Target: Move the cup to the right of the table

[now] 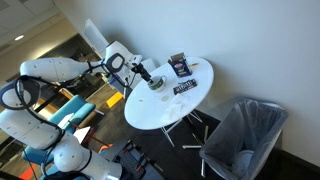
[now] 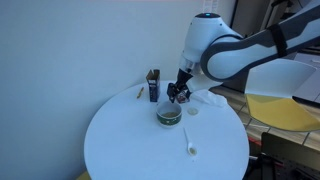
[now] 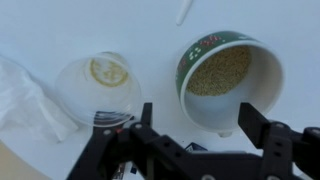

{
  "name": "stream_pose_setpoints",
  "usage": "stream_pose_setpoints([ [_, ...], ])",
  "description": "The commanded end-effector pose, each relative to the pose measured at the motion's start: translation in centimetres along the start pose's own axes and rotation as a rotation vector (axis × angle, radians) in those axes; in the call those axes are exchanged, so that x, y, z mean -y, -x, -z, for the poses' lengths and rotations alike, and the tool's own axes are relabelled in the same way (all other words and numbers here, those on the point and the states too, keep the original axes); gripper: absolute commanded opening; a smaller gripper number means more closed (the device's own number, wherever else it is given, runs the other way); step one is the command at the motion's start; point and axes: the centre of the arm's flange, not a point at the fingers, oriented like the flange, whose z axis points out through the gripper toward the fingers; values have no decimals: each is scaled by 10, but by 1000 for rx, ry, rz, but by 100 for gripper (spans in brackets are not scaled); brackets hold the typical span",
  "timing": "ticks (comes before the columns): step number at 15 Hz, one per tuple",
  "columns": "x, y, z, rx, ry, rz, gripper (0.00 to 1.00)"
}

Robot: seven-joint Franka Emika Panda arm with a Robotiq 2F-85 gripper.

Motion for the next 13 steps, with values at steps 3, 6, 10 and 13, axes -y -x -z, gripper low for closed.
stream_pose_setpoints([
  [3, -35, 44, 100, 107, 156, 10, 100],
  [6, -52, 57, 135, 99, 196, 23, 100],
  [10, -50, 57, 146, 104, 184, 30, 100],
  [13, -50, 62, 151, 106, 187, 42, 100],
])
